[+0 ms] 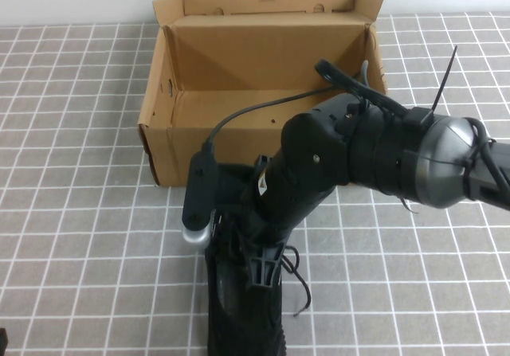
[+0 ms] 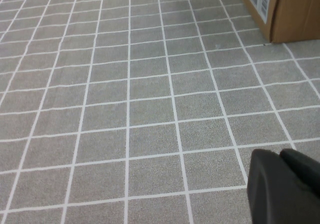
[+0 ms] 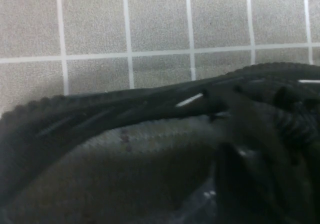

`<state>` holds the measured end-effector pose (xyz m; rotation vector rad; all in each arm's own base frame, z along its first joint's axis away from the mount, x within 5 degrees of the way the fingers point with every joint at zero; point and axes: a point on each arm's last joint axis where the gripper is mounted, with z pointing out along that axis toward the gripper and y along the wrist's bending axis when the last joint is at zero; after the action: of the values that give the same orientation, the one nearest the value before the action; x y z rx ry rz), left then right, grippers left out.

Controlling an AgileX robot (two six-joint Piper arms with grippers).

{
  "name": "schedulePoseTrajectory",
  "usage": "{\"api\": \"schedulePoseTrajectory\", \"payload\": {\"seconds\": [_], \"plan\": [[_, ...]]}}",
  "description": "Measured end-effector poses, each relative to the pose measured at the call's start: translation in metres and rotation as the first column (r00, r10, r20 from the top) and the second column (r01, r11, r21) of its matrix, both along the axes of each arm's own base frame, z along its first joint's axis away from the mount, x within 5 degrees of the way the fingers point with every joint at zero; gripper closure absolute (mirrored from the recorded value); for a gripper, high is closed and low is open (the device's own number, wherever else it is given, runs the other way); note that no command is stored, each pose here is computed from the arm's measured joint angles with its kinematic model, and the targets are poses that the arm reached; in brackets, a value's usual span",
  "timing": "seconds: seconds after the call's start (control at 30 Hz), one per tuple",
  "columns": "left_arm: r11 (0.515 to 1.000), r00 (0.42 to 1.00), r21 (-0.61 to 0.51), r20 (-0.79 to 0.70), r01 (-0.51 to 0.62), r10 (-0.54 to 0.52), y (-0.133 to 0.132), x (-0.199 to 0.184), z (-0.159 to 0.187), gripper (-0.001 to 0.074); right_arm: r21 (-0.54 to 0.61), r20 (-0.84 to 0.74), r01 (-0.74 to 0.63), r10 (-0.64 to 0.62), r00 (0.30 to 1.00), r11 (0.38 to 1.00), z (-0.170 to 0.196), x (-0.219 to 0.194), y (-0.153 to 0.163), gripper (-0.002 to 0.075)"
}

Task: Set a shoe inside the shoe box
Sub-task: Pick up the shoe from the table

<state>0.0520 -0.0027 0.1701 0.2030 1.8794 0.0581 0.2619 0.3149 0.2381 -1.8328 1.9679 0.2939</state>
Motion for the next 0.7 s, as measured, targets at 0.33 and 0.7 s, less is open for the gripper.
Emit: {"api": "schedulePoseTrajectory", "payload": {"seconds": [0.33, 0.7], "plan": [[1.0, 1.0, 0.0, 0.0, 0.0, 0.0, 0.0, 0.0, 0.0, 0.0735, -0.005, -0.018, 0.023, -0.024, 1.0, 1.0, 0.0, -0.001, -0.001, 0.0713], [1.0, 1.0, 0.0, 0.0, 0.0, 0.0, 0.0, 0.0, 0.0, 0.0735, 0.082, -0.048, 0.126, -0.122, 0.991, 0.989, 0.06, -0.029, -0.017, 0.0719]]}}
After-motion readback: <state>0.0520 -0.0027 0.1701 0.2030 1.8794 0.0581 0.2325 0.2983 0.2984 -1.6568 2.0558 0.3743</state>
